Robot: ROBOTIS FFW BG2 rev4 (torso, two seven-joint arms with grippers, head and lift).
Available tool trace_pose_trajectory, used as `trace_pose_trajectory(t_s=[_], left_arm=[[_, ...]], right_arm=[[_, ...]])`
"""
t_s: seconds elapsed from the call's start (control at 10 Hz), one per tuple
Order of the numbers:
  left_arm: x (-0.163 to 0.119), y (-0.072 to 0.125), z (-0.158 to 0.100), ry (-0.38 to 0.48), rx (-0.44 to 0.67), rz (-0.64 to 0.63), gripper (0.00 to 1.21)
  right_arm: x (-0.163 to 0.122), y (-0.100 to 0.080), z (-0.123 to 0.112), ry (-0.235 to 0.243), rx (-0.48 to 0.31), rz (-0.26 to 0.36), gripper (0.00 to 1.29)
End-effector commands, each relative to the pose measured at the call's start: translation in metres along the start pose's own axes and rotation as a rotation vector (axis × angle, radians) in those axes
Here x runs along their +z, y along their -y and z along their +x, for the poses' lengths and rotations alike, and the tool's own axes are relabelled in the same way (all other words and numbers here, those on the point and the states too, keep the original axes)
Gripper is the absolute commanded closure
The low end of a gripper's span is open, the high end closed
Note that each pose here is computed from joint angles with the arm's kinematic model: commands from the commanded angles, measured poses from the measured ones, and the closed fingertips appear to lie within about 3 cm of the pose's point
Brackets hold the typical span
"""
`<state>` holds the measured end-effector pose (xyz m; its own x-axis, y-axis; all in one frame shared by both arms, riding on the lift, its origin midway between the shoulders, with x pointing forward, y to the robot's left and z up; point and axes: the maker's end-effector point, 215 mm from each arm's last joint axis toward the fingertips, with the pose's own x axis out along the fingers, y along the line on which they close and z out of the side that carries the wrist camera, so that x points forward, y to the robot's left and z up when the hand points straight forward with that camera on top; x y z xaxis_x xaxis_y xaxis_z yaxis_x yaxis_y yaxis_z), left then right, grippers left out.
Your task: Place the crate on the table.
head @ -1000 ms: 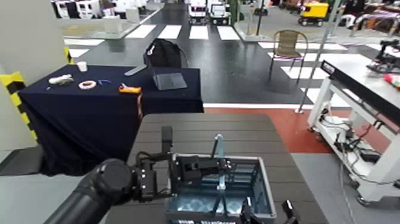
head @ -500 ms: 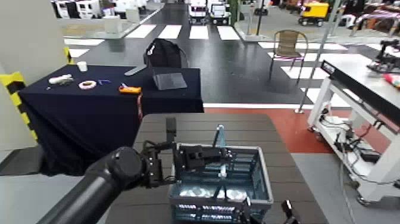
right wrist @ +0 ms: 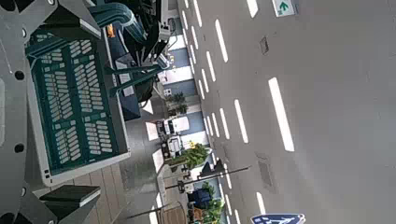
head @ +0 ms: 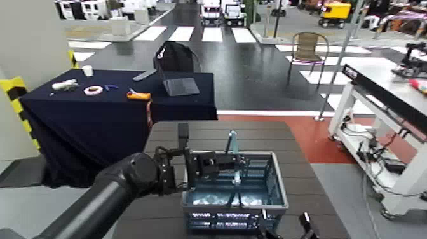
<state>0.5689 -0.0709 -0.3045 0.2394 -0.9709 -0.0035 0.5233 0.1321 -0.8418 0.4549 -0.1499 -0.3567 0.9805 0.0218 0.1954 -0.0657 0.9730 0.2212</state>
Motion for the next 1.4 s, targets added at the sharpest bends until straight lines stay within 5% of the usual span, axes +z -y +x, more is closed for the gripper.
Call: trace_pose_trajectory(t_s=[0.1,0.6,1.4], left_arm=[[0.006,-0.008,0.001,0.008,0.022,0.002,1.19],[0.006,-0.014,0.003,0.0,0.04,0.011,1.18],[0.006,-0.022,-0.001,0.018,0.053,0.009,0.96]], right_arm=[[0.0,-0.001,0.0,0.001,0.002,0.001,0.13],[0.001,-0.003,0.001,0.003,0.004,0.006,0.13],[0.003,-0.003,0.001,0.011,0.004,0.008,0.13]])
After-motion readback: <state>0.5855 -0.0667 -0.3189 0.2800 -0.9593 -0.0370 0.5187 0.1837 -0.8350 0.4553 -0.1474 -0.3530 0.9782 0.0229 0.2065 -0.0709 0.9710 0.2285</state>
